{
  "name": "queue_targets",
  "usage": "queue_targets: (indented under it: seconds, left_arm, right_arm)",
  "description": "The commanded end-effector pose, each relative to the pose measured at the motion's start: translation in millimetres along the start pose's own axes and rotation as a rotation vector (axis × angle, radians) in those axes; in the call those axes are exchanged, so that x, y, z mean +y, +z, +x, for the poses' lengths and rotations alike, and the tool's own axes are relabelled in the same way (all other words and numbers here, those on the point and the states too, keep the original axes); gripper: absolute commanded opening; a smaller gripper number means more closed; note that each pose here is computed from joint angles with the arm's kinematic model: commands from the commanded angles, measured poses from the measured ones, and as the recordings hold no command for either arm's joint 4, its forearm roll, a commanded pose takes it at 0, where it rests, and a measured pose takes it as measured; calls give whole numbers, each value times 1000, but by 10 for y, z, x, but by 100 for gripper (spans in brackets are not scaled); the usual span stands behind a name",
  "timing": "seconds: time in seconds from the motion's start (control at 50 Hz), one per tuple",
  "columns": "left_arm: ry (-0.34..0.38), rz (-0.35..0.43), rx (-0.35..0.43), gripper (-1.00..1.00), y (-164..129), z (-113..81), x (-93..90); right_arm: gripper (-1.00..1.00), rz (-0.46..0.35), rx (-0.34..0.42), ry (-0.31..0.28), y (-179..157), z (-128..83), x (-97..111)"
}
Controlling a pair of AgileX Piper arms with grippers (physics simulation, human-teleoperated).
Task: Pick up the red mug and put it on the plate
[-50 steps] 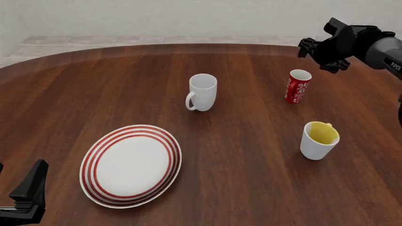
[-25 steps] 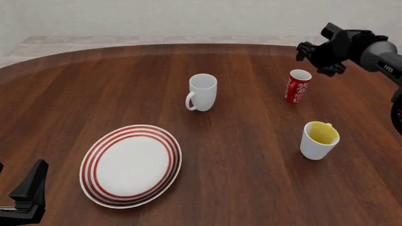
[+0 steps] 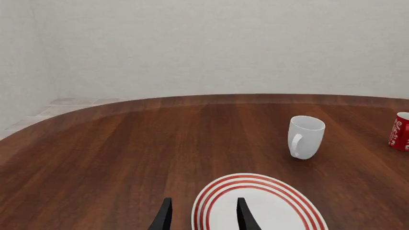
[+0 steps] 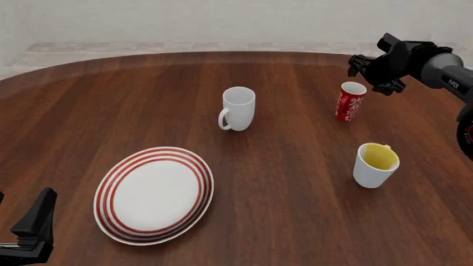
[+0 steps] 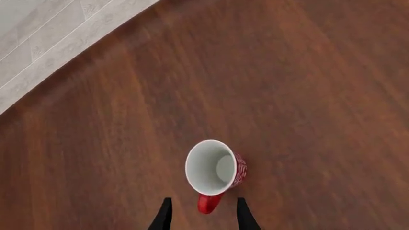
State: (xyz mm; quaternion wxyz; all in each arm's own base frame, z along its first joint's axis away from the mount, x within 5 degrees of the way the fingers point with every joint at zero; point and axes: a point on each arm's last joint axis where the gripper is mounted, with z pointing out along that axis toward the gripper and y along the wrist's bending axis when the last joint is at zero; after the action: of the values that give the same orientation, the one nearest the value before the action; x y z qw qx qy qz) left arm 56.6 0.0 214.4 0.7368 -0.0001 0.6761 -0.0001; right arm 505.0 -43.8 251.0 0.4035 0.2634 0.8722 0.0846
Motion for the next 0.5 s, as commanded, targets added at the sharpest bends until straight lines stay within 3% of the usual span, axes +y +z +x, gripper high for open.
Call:
queue_targets:
  seconds: [0.02, 0.5]
  left_arm:
    - [0, 0, 0, 100, 0, 0, 0]
    - [0, 0, 0, 100, 0, 0, 0]
  right_arm:
    - [100, 2, 3, 2, 57, 0, -1]
    - [100, 23, 41, 44, 209, 175, -88]
